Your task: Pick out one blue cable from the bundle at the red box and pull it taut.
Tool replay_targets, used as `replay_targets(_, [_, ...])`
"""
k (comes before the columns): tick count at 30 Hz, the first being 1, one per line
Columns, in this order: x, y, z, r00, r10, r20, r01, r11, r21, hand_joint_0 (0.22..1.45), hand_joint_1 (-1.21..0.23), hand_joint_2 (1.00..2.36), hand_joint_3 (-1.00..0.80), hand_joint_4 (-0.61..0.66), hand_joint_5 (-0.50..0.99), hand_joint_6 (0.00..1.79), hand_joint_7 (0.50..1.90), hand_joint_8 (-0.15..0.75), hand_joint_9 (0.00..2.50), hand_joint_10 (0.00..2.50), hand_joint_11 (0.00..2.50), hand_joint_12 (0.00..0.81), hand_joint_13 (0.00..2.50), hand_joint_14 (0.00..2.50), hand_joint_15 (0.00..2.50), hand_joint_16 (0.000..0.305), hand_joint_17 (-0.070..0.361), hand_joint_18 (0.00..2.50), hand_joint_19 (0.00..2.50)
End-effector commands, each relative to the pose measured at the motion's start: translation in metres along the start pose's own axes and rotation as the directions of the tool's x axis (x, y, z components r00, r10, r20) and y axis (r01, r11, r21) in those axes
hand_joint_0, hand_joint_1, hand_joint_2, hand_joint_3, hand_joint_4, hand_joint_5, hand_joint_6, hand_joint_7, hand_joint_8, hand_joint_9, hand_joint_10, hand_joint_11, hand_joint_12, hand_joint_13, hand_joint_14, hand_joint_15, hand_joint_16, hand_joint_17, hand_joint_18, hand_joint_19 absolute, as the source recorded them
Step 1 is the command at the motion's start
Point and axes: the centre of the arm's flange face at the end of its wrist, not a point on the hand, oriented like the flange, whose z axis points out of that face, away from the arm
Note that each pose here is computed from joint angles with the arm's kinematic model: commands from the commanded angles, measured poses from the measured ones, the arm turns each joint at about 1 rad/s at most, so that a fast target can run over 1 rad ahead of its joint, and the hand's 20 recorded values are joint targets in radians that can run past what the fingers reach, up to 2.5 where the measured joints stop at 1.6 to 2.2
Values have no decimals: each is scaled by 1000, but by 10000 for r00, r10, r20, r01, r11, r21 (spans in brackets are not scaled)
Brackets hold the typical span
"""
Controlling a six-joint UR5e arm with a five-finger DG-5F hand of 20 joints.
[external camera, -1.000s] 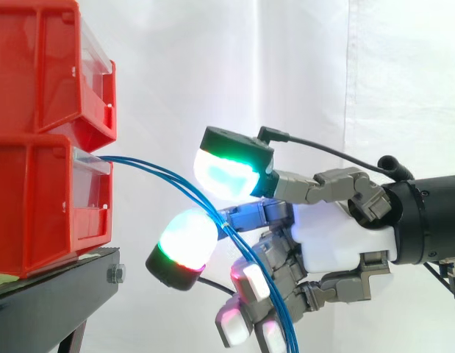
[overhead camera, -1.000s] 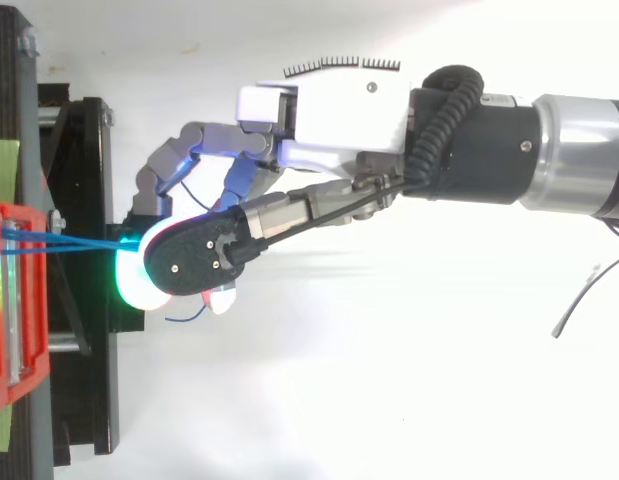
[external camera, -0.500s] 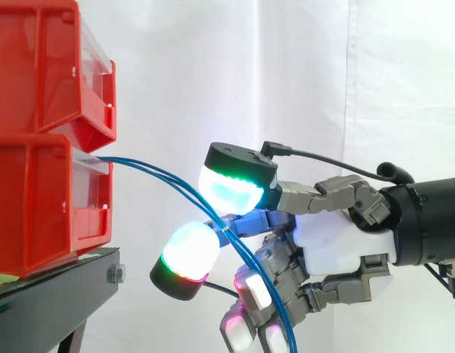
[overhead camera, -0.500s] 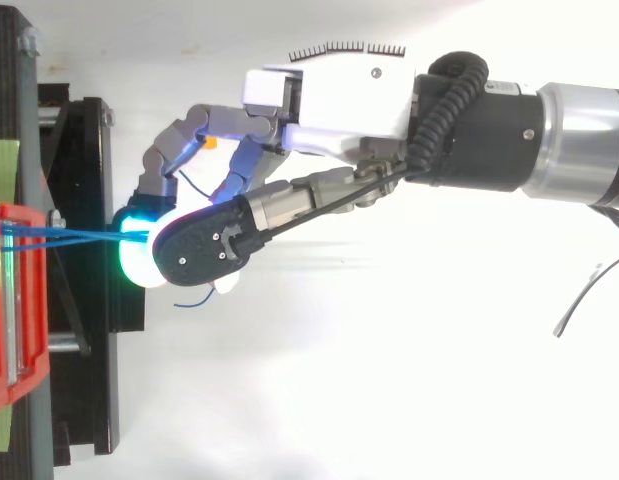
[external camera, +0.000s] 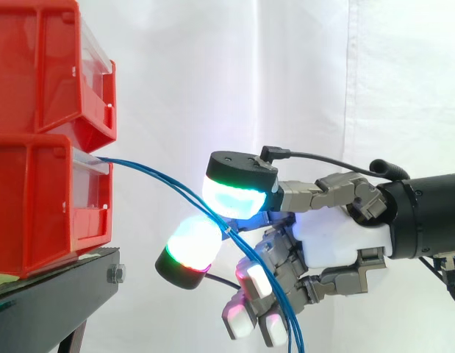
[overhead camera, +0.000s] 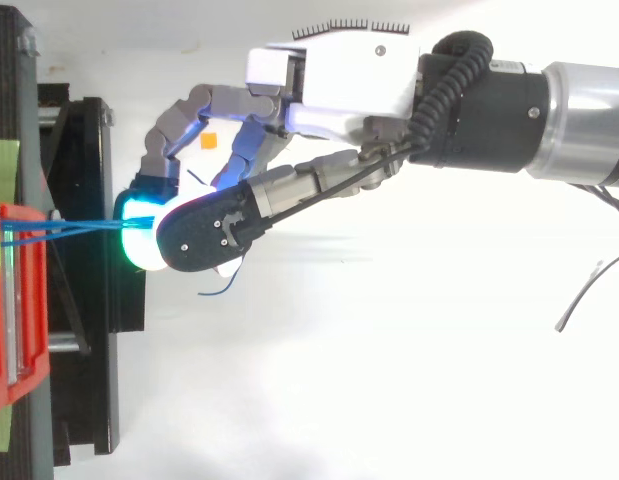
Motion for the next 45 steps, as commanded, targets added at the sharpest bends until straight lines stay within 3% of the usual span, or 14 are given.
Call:
replay_targets(1, [-2, 7, 0, 10000, -67, -30, 67, 10000, -46, 592, -622, 1019, -265, 12, -104, 907, 684, 304, 1141, 25, 630, 325, 925, 20, 479, 47, 105, 864, 675])
replay_targets(4, [-4, 10, 1, 9999, -128, -17, 128, 9999, -29, 596, -644, 1020, -245, 10, -103, 913, 669, 303, 1140, 25, 637, 320, 924, 18, 481, 47, 105, 863, 672])
replay_targets(10, [0, 22, -9, 9988, -453, -167, 460, 9982, 393, 601, -664, 1020, -235, 20, -102, 917, 671, 303, 1144, 23, 642, 320, 925, 18, 484, 47, 105, 871, 664])
replay_targets(14, [-1, 29, -12, 9988, -459, -172, 465, 9980, 423, 603, -689, 1021, -216, 11, -101, 919, 679, 302, 1144, 24, 658, 320, 925, 18, 478, 46, 104, 865, 656])
replay_targets(19, [1, 27, -14, 9987, -448, -222, 462, 9969, 630, 619, -732, 1022, -191, -25, -103, 922, 726, 305, 1147, 24, 649, 322, 926, 18, 478, 46, 104, 866, 648])
replay_targets(26, [2, 28, -15, 9988, -437, -241, 452, 9968, 658, 669, -798, 1022, -208, -108, -109, 946, 733, 303, 1206, 28, 735, 317, 946, 20, 479, 45, 102, 888, 621])
replay_targets(34, [3, 27, -14, 9987, -442, -261, 459, 9966, 685, 743, -828, 1009, -403, -175, -95, 962, 735, 296, 1305, 30, 790, 308, 1009, 19, 496, 44, 99, 930, 621])
replay_targets(36, [4, 27, -14, 9986, -444, -276, 461, 9966, 682, 689, -849, 1000, -500, -127, -86, 957, 723, 290, 1332, 30, 784, 308, 1034, 22, 507, 44, 98, 941, 623])
replay_targets(45, [5, 27, -14, 9984, -476, -293, 495, 9965, 679, 512, -756, 1000, -500, -1, -104, 919, 619, 298, 1258, 28, 738, 329, 1033, 19, 510, 48, 109, 960, 626])
